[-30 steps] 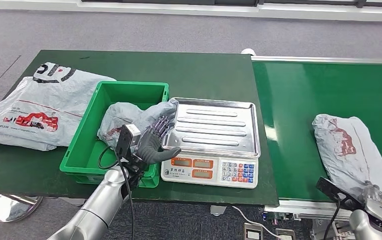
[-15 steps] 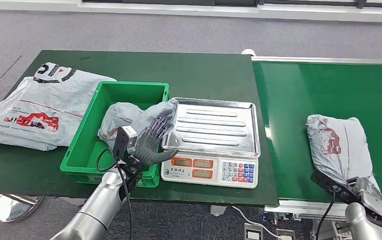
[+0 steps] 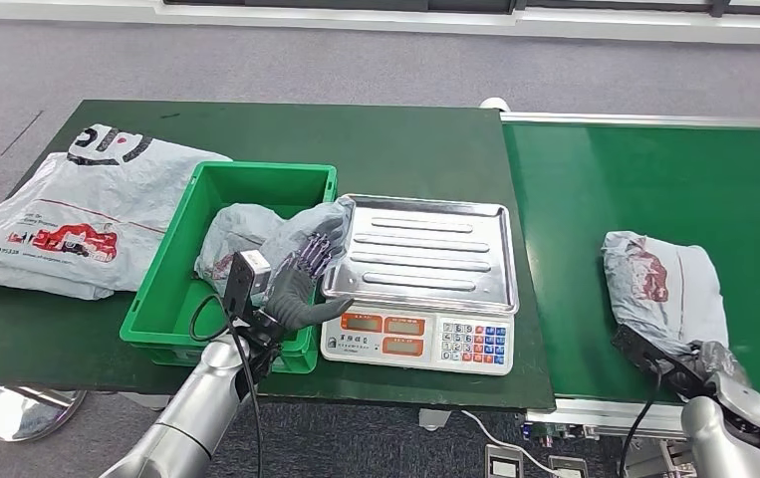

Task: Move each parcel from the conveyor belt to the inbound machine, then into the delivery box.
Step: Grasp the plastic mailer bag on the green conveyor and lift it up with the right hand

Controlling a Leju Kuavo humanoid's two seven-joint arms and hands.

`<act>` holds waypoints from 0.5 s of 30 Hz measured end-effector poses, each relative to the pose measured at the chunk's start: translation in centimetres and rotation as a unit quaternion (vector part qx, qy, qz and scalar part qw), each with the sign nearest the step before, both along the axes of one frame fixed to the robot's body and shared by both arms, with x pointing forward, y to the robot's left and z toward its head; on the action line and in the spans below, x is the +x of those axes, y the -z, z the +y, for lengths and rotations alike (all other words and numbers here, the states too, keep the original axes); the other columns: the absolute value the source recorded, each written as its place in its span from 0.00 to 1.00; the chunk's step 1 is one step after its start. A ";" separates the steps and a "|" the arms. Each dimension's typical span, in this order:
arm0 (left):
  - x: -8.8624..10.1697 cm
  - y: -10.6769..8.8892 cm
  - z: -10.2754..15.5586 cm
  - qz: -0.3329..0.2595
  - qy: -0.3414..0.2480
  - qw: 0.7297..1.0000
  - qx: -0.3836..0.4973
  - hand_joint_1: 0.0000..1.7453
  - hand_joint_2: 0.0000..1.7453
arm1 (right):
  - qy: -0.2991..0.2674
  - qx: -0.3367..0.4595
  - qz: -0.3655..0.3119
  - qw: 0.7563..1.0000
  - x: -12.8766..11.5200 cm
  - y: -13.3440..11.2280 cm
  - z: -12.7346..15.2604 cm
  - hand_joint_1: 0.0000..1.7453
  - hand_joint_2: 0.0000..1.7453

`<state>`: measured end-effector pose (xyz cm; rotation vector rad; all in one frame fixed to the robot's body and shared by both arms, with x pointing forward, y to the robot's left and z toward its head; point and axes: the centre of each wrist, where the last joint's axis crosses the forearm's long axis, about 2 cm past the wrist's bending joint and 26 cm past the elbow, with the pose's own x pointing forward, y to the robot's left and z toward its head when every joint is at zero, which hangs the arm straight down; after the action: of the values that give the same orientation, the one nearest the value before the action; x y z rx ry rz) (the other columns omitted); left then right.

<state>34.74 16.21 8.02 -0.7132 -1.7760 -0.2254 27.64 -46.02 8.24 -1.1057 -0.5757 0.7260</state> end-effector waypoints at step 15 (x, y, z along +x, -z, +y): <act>-0.4 -0.2 -0.8 -0.010 0.007 1.000 -0.014 0.00 1.00 | -0.136 -0.039 -0.611 0.779 -0.6 -9.0 1.9 1.00 1.00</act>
<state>34.30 15.43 8.17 -0.7460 -1.7971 -0.2179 26.99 -44.08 17.20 -1.5227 -1.8580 0.1597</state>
